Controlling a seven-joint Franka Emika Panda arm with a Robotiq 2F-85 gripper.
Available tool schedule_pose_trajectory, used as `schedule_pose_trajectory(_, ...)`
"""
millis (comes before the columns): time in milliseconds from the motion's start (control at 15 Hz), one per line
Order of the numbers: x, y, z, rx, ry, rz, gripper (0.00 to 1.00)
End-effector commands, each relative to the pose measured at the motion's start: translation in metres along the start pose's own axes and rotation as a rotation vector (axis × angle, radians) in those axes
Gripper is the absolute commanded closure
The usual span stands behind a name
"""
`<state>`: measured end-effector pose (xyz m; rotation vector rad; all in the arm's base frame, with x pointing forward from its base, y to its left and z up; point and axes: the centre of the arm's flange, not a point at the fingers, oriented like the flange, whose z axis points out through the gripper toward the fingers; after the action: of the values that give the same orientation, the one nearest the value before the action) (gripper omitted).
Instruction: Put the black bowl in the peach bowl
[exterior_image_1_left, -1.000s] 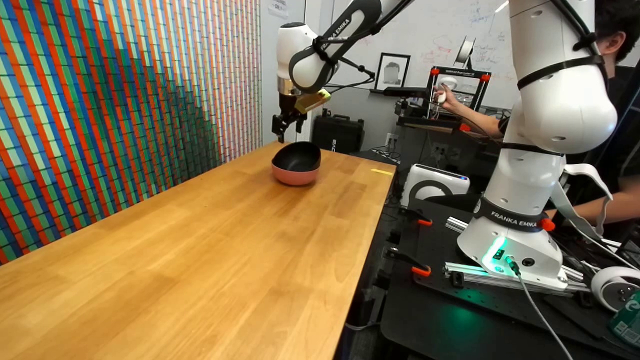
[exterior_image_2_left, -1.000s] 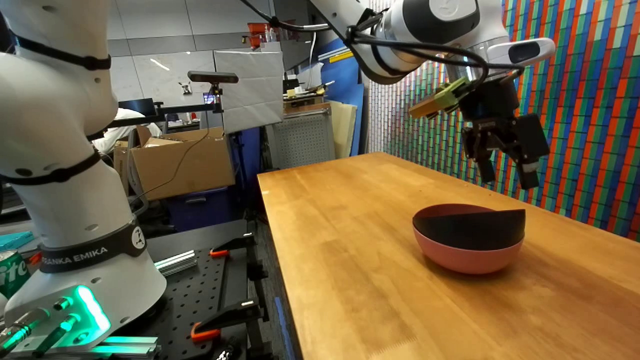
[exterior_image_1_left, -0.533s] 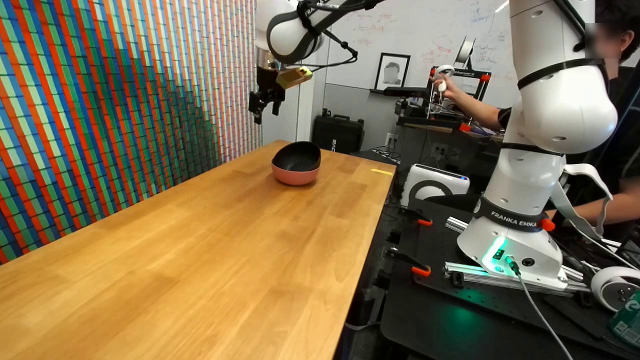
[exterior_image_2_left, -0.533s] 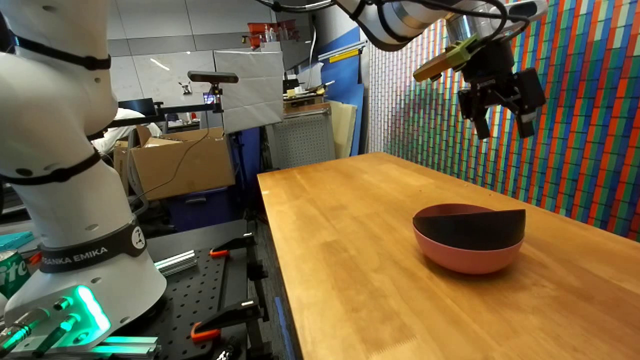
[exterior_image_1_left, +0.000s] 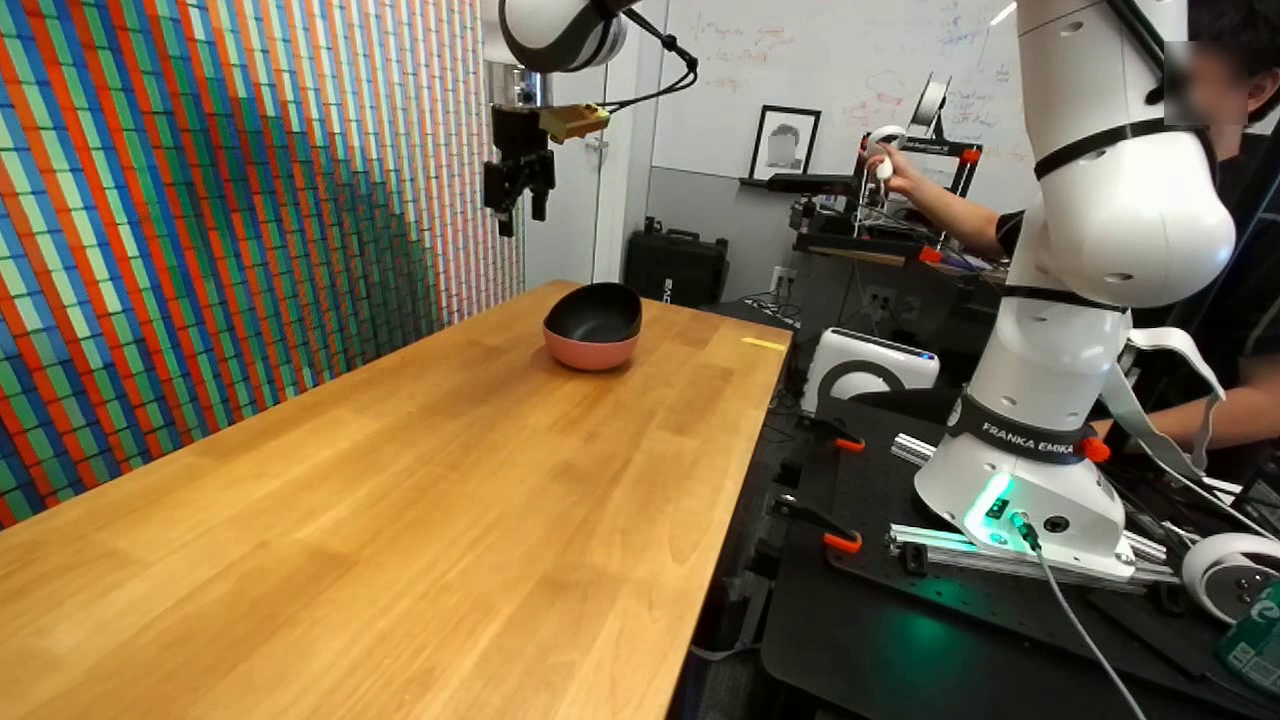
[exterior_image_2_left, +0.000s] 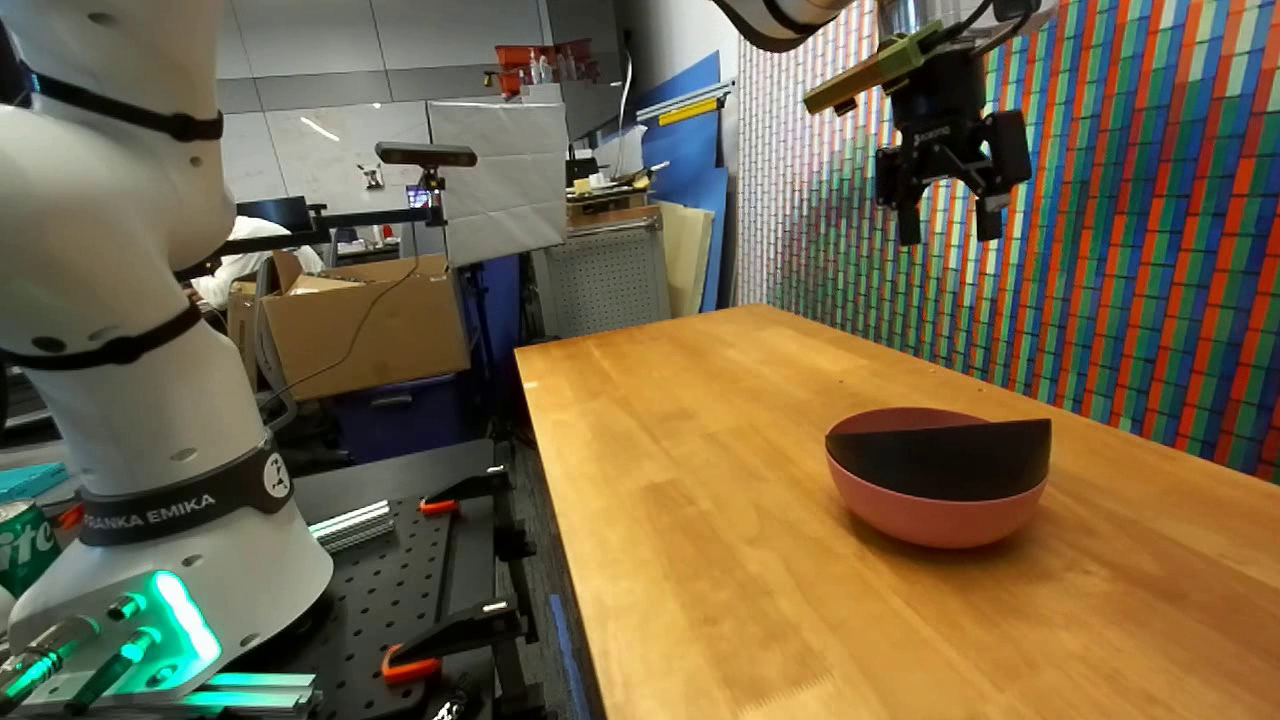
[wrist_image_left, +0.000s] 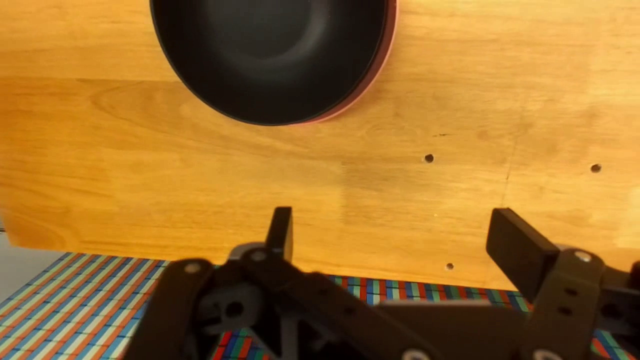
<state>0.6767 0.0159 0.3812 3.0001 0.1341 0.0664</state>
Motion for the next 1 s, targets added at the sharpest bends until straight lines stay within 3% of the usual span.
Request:
schedule_pose_trajectory(0, 0.017, 0.002, -0.013, 0.021, -0.033, -0.027, 0.0)
schedule_pose_trajectory(933, 0.005, 0.0, -0.005, 0.015, -0.053, -0.034, 0.0)
